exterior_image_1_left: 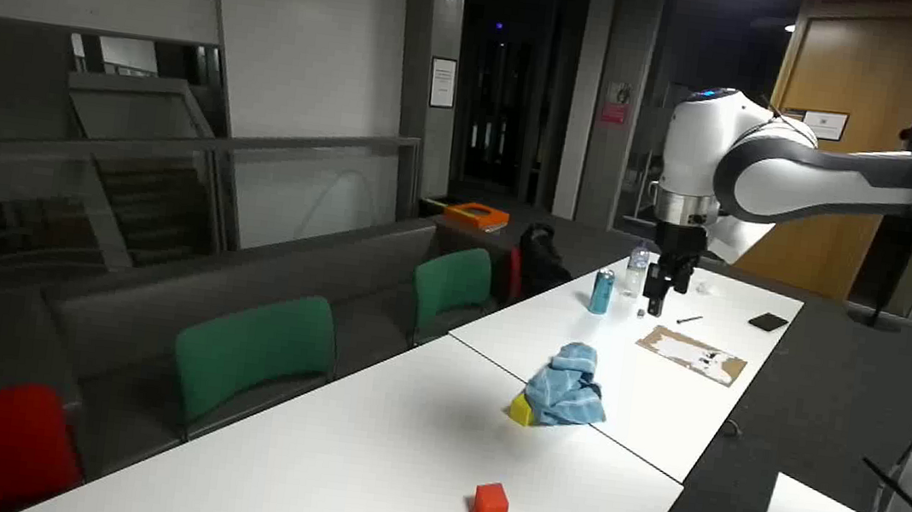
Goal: Move the cloth and slide the yellow block to the bottom on the table
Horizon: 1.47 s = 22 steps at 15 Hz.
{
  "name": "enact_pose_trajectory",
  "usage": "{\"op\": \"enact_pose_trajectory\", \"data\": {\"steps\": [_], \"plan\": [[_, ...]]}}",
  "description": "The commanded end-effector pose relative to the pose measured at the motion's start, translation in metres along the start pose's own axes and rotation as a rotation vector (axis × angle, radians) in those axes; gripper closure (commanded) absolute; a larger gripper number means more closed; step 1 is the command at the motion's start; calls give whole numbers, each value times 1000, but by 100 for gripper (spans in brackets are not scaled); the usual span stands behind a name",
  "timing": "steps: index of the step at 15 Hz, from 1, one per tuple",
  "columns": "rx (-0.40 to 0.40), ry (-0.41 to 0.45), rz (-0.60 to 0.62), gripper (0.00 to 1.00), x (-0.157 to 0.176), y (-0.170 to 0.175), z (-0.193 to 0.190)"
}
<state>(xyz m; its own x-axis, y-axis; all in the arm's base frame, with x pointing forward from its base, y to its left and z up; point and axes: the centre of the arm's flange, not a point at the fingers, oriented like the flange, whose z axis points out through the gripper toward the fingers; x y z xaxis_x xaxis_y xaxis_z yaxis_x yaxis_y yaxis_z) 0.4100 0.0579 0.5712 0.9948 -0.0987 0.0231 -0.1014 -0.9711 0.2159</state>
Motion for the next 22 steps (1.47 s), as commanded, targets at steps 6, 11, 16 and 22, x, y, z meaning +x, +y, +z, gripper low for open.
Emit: {"op": "enact_pose_trajectory", "data": {"steps": [6,11,16,22], "plan": [[0,0,0,0,0,0,0],[0,0,0,0,0,0,0],[0,0,0,0,0,0,0],[44,72,26,0,40,-23,-4]]}}
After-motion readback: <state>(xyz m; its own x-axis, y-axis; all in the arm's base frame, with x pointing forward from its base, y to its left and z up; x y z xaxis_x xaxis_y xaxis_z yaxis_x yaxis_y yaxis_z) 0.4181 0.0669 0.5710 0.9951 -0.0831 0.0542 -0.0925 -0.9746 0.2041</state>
